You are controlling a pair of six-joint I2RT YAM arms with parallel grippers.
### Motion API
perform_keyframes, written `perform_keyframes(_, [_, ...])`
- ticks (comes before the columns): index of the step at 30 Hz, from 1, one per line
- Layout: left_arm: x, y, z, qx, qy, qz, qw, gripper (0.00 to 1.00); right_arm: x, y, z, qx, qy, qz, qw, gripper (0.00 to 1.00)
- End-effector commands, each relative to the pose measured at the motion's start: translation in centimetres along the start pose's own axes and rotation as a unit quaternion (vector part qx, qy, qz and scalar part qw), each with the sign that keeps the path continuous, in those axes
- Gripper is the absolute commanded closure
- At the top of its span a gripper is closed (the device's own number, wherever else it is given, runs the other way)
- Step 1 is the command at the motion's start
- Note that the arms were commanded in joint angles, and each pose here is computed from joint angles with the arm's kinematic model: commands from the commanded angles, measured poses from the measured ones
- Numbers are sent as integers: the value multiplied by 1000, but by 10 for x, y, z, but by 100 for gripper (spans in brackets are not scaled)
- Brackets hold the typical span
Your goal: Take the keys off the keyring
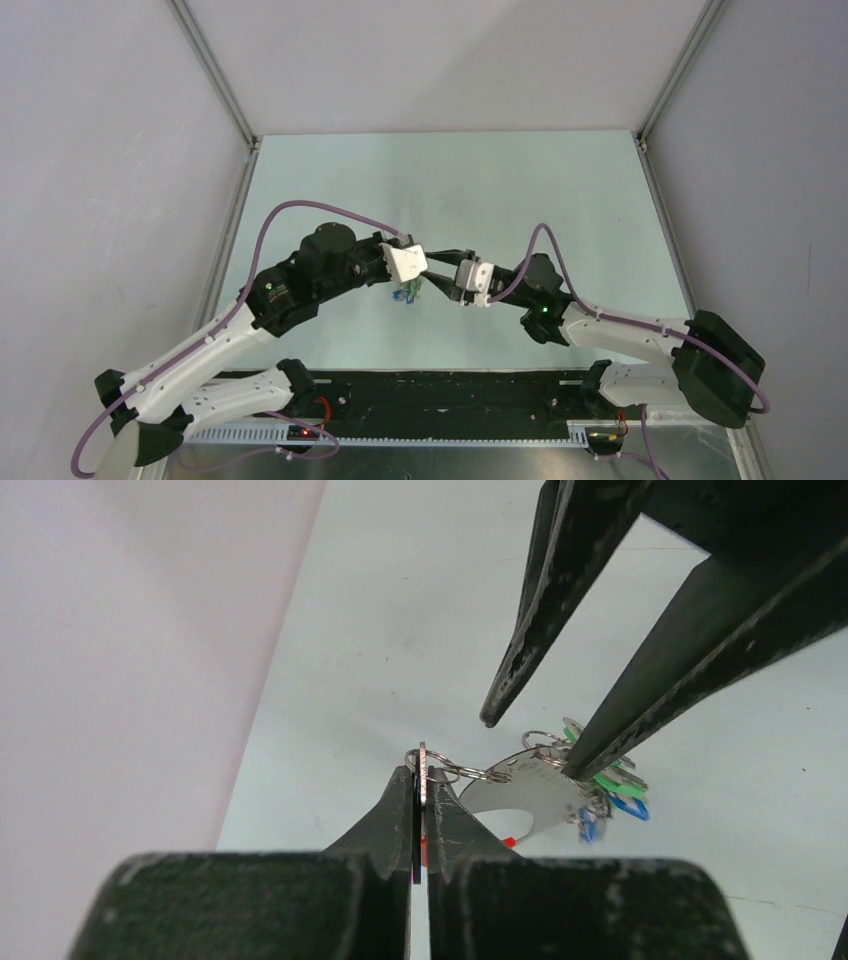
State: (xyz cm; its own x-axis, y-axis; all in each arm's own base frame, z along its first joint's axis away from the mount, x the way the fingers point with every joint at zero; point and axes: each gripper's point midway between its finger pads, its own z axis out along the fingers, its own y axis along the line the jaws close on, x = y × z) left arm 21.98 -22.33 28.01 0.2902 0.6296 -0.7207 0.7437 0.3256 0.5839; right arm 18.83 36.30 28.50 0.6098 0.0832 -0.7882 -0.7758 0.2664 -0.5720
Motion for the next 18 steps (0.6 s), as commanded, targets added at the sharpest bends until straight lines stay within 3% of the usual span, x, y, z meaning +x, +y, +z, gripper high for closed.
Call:
perform_keyframes(1, [-27, 24, -6, -40, -42, -9, 998, 100, -40, -12, 3, 17, -38, 139, 989, 65])
perform_keyframes(11, [-26, 25, -7, -43, -40, -10, 998, 100, -41, -8, 10, 6, 24, 299, 954, 65])
perform_keyframes(18, [-25, 25, -7, -45, -39, -10, 998, 100, -30, -25, 0, 38, 36, 409, 911, 65])
